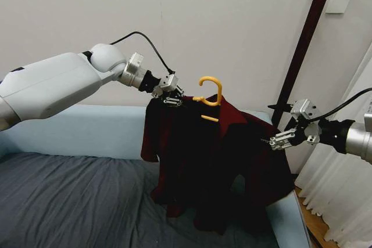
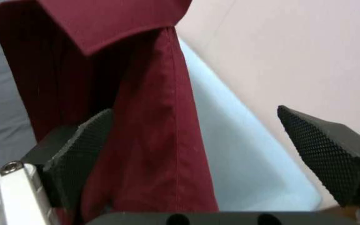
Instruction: Pick up the clothes from the sofa and hang them on the clothes hanger.
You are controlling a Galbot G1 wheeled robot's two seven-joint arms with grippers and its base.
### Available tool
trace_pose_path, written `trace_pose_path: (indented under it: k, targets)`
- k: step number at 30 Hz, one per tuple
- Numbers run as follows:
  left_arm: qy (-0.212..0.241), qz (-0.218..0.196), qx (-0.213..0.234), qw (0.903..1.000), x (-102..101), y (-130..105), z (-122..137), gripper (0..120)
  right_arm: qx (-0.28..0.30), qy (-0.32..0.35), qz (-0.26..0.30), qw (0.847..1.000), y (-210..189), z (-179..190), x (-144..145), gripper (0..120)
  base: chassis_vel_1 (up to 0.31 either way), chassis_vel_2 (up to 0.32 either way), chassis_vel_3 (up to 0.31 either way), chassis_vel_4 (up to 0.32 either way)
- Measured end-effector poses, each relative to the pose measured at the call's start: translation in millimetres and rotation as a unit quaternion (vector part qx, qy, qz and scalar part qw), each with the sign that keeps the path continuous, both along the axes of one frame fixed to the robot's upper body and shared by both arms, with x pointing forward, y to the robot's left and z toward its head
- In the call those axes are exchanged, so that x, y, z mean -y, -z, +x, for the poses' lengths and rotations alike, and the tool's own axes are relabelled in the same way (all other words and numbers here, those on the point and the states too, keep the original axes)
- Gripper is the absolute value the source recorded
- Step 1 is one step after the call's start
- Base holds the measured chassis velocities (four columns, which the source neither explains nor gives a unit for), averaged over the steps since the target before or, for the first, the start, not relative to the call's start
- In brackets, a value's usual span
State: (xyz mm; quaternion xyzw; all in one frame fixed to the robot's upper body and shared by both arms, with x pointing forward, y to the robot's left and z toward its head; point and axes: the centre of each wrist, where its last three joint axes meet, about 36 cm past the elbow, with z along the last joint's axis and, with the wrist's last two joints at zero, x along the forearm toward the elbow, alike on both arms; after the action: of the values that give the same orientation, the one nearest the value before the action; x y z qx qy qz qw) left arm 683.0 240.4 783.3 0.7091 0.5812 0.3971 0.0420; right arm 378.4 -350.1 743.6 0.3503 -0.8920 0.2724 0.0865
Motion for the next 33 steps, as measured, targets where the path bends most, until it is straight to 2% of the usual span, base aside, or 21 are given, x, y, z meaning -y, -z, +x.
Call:
trace_pose_path:
  k: [13,16,17,18,21,23,27,28,31,33]
  targets:
    - [0.006,-0.001,-0.018,0.9998,22,5,-20,2,-0.054,0.012,0.041,0.998,6,-9,-14,100,0.0,0.0,0.0,0.0]
    - [0.01,0.0,-0.019,0.9998,23,6,-24,2,-0.059,0.016,0.039,0.997,10,-10,-17,95,0.0,0.0,0.0,0.0]
    - [0.011,0.001,-0.02,0.9997,23,6,-26,2,-0.062,0.017,0.039,0.997,11,-10,-18,90,0.0,0.0,0.0,0.0]
    - [0.011,0.001,-0.02,0.9997,23,6,-26,2,-0.062,0.017,0.039,0.997,11,-10,-18,90,0.0,0.0,0.0,0.0]
    - [0.018,0.003,-0.019,0.9997,26,7,-30,2,-0.071,0.018,0.044,0.996,12,-11,-18,74,0.0,0.0,0.0,0.0]
    - [0.018,0.003,-0.017,0.9997,27,7,-32,2,-0.076,0.017,0.047,0.996,12,-12,-19,71,0.0,0.0,0.0,0.0]
    - [0.021,0.007,-0.012,0.9997,32,9,-38,2,-0.088,0.013,0.05,0.995,10,-16,-22,52,0.0,0.0,0.0,0.0]
    - [0.021,0.007,-0.012,0.9997,32,9,-38,2,-0.088,0.013,0.05,0.995,10,-16,-22,52,0.0,0.0,0.0,0.0]
    - [0.021,0.008,-0.01,0.9997,34,11,-38,2,-0.092,0.009,0.049,0.995,12,-18,-24,39,0.0,0.0,0.0,0.0]
    - [0.021,0.009,-0.009,0.9997,35,11,-38,2,-0.091,0.007,0.05,0.995,12,-18,-24,34,0.0,0.0,0.0,0.0]
